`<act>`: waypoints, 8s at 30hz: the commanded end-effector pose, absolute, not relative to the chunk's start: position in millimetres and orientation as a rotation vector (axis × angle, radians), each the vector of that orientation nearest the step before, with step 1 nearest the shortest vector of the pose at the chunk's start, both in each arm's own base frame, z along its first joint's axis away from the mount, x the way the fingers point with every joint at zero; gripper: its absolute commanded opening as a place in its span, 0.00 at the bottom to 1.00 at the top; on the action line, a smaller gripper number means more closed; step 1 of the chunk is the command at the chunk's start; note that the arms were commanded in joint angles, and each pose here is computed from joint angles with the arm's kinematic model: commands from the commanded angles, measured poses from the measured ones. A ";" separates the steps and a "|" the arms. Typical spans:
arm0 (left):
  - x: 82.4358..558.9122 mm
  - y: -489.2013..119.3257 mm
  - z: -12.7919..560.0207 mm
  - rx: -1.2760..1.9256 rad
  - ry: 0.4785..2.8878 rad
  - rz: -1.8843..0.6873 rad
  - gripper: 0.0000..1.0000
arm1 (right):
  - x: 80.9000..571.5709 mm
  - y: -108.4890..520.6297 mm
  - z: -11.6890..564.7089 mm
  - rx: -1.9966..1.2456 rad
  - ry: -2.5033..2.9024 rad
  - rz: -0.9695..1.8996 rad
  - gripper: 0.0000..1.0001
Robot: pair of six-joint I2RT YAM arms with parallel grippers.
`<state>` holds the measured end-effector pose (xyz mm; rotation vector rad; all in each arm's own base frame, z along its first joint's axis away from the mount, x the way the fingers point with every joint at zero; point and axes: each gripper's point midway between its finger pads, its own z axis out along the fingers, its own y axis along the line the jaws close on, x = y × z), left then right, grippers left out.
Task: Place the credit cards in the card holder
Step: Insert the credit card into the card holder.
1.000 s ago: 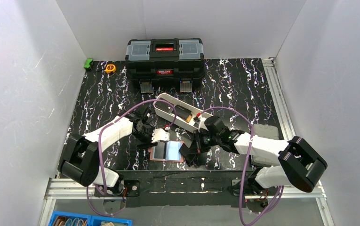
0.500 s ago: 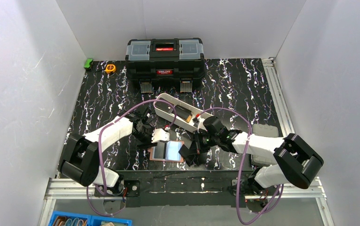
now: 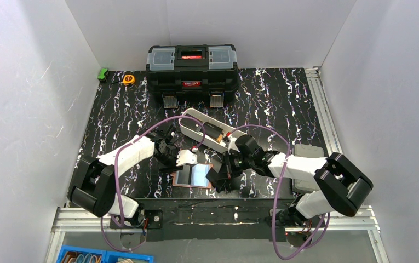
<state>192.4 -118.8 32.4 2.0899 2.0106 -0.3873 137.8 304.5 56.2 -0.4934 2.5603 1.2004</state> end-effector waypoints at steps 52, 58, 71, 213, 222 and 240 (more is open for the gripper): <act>199.6 -132.4 92.0 1.801 2.091 -0.588 0.32 | 171.8 397.4 85.3 -0.646 2.484 1.368 0.01; 202.5 -136.7 72.7 1.804 2.103 -0.540 0.32 | 168.8 393.0 78.1 -0.635 2.511 1.342 0.01; 199.8 -148.5 33.8 1.850 2.142 -0.476 0.31 | 154.6 369.6 73.9 -0.608 2.527 1.334 0.01; 175.2 -135.2 30.7 1.977 2.111 -0.622 0.30 | 156.5 372.5 3.5 -0.416 2.671 0.910 0.01; 165.3 -126.7 22.4 2.001 2.099 -0.597 0.30 | 152.3 374.3 2.0 -0.485 2.680 0.868 0.28; 187.1 -119.1 29.8 1.590 2.351 -0.722 0.29 | 153.5 363.3 11.7 -0.581 2.640 0.726 0.50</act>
